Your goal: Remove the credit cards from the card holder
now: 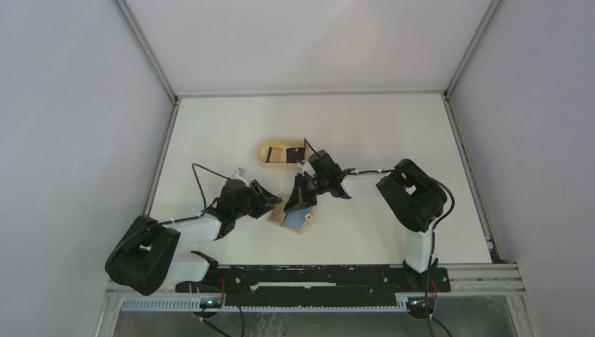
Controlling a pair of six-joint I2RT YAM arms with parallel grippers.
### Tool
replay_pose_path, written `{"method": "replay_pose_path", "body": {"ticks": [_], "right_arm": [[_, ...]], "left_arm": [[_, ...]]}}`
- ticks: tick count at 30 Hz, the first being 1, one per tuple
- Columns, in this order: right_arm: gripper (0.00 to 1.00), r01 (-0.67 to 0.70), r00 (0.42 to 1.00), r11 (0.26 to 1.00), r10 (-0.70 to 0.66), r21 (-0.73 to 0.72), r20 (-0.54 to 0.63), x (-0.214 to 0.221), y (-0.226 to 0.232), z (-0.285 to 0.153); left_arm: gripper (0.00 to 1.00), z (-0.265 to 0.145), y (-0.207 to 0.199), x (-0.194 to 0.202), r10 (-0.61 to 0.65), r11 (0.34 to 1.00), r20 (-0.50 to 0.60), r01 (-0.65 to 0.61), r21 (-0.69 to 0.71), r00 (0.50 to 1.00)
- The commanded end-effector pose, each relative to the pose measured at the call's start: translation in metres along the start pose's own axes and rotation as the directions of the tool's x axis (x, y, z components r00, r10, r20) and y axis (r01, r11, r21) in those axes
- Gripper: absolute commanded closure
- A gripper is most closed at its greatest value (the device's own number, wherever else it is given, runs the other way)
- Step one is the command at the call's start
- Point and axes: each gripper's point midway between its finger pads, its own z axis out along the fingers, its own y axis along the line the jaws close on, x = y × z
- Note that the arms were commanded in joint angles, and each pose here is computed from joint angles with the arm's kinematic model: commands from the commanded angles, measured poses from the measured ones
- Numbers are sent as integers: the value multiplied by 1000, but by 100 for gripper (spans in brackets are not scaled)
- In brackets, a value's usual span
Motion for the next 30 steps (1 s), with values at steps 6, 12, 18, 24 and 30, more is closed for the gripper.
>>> {"method": "replay_pose_path", "body": {"ticks": [6,12,18,24,30], "right_arm": [[100,167,986,977,-164,-132,38,-33,13,-16],[100,171,985,967,-174,-190,5,-32,12,-20],[100,170,985,975,-172,-142,-3,-37,-4,-22],[100,180,983,983,-179,19,-48,-38,-33,-34],[100,188,982,974,-182,124,-56,-41,-57,-50]], "left_arm": [[43,-10,-9,38,2,996,-178,14,90,984],[42,-8,-7,44,-24,993,-203,47,110,979],[41,-7,-7,47,-61,986,-219,93,140,974],[41,-7,2,49,-79,988,-229,106,111,970],[40,-7,12,46,-29,999,-221,38,37,975]]}}
